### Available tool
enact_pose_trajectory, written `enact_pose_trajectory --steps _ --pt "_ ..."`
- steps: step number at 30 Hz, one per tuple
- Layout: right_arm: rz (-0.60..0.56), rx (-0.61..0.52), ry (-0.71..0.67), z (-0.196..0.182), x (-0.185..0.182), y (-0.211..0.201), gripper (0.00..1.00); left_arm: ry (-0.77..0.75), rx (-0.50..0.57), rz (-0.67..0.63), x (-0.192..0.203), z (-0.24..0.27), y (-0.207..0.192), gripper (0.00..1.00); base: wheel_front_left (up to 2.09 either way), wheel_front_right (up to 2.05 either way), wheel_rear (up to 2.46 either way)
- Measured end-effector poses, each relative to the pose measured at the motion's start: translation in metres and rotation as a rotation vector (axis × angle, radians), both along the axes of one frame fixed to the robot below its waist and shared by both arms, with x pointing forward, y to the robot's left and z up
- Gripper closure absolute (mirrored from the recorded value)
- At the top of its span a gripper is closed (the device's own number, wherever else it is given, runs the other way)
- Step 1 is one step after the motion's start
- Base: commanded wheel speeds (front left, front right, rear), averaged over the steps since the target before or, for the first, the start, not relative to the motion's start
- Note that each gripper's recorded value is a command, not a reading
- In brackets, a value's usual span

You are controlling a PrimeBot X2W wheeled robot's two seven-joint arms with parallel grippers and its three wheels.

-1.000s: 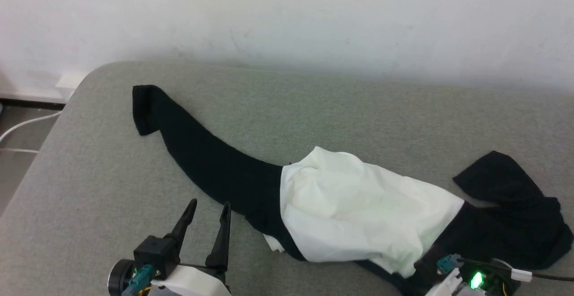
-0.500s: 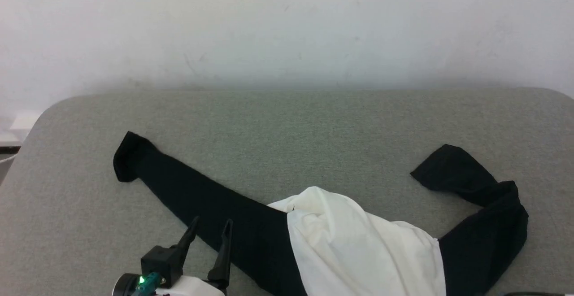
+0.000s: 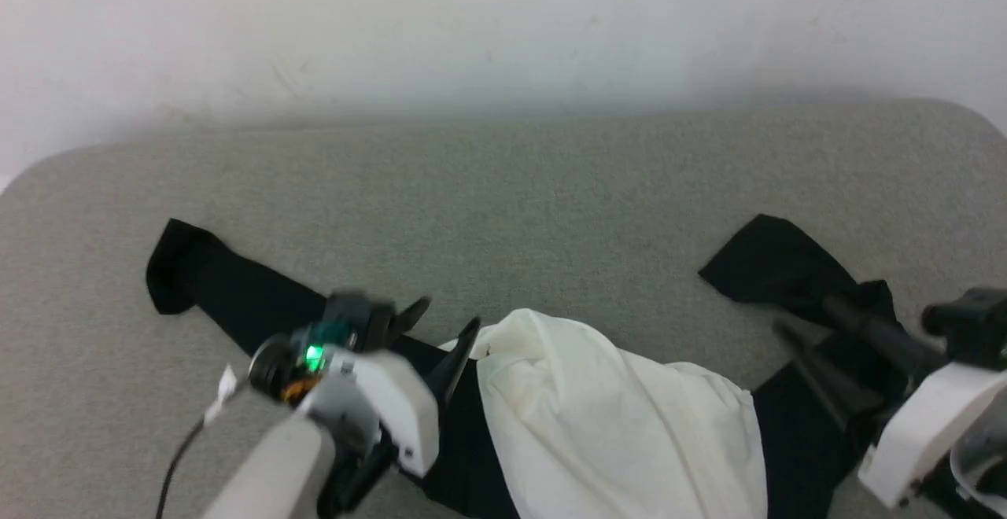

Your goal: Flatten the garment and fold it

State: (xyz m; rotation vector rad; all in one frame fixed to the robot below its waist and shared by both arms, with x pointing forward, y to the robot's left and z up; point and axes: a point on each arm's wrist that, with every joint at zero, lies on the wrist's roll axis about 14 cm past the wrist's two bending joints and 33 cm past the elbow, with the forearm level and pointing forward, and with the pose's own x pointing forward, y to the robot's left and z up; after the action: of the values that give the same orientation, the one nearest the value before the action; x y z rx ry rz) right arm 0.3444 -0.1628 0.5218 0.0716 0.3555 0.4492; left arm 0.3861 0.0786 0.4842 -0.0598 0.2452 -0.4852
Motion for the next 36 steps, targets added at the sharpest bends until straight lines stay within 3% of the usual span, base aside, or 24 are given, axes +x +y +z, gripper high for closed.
enact_pose_trajectory --steps 3,9,15,21,22,23,24,29,36 --pt "-0.106 -0.02 -0.118 0.015 0.019 -0.019 0.0 0.093 0.011 -0.095 0.021 0.002 -0.022 0.0 0.0 0.0 0.0" --pt "-0.257 -0.019 -0.195 0.012 0.029 -0.039 0.0 0.367 0.181 -0.322 0.033 -0.022 -0.055 0.0 0.0 0.0 0.0" --pt "-0.358 -0.004 -0.185 -0.001 0.026 -0.056 0.0 0.598 0.407 -0.422 0.034 -0.064 -0.042 0.0 0.0 0.0 0.0" --pt "-0.408 -0.009 -0.141 -0.02 0.021 -0.067 0.0 0.699 0.563 -0.502 0.032 -0.097 -0.038 0.0 0.0 0.0 0.0" --pt "-0.413 -0.009 -0.137 -0.022 0.021 -0.068 0.0 0.713 0.569 -0.514 0.032 -0.099 -0.039 0.13 0.0 0.0 0.0" --pt "-0.42 -0.01 -0.134 -0.024 0.021 -0.069 0.0 0.729 0.575 -0.525 0.033 -0.101 -0.039 0.85 0.0 0.0 0.0" --pt "-0.426 -0.012 -0.128 -0.026 0.021 -0.071 0.0 0.739 0.576 -0.535 0.033 -0.102 -0.04 1.0 0.0 0.0 0.0" --pt "-0.448 -0.03 -0.121 -0.034 0.024 -0.078 0.0 0.602 0.471 -0.516 0.056 -0.091 -0.052 1.0 0.0 0.0 0.0" --pt "-0.474 -0.061 -0.188 -0.019 0.024 -0.089 0.0 0.127 0.319 -0.4 0.121 0.007 -0.065 1.0 0.0 0.0 0.0"
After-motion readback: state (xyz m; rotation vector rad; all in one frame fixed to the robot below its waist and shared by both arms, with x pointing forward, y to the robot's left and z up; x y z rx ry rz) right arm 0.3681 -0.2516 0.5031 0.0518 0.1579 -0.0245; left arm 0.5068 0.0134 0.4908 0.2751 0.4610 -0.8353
